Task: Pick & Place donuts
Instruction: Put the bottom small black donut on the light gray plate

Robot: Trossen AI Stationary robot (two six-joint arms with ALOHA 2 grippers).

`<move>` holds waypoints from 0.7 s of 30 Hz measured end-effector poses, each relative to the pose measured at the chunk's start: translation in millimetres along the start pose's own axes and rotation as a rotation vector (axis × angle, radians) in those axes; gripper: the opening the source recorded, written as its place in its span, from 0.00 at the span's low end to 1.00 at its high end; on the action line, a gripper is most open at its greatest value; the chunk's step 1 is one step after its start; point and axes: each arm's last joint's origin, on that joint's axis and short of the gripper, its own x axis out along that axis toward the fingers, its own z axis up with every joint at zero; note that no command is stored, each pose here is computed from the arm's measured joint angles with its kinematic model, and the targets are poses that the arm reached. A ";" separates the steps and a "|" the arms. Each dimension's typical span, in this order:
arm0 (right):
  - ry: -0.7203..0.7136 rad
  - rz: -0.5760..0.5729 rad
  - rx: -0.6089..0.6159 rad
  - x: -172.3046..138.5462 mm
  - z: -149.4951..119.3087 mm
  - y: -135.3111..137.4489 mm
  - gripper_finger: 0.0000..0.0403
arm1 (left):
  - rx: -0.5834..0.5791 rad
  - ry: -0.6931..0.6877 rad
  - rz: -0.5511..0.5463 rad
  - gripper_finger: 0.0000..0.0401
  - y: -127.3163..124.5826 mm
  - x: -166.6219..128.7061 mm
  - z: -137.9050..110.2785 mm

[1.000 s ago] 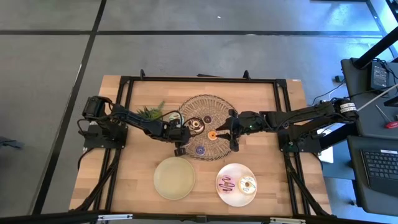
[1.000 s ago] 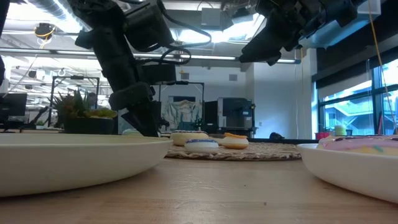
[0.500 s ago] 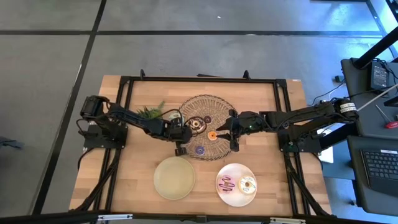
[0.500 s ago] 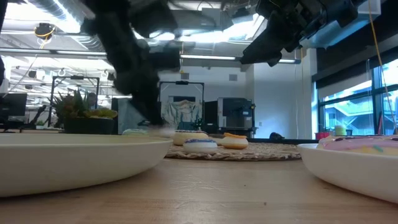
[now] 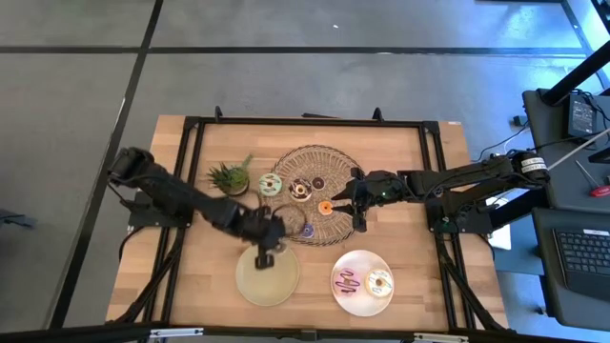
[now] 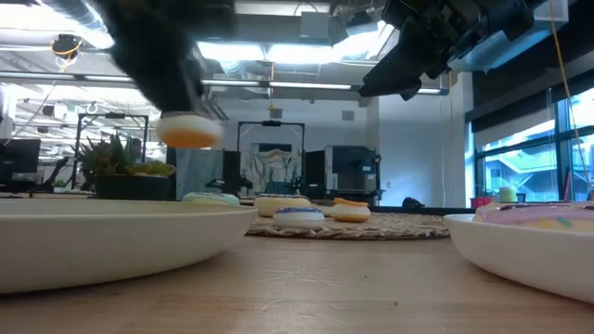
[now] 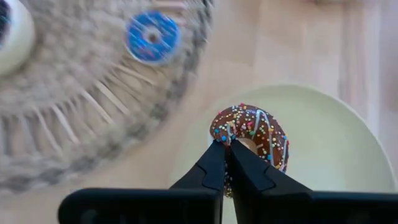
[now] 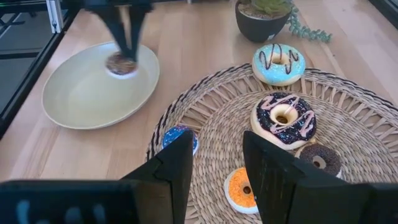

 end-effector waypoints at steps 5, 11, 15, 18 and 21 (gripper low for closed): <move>0.000 0.000 0.004 0.0 0.0 0.0 0.35 | -0.065 -0.034 0.028 0.01 -27.2 -6.4 -19.3; -0.001 0.000 0.027 0.0 0.1 0.0 0.35 | -0.117 -0.064 0.041 0.02 -47.8 -5.5 -35.8; -0.002 0.000 0.027 0.0 0.2 0.0 0.35 | -0.139 -0.019 0.072 0.01 -52.9 11.1 -45.7; -0.002 0.000 0.034 0.0 0.2 0.0 0.35 | -0.151 0.008 0.097 0.02 -53.1 23.4 -50.0; -0.001 0.000 0.050 0.0 0.1 0.0 0.35 | -0.159 0.039 0.112 0.03 -51.6 33.4 -52.3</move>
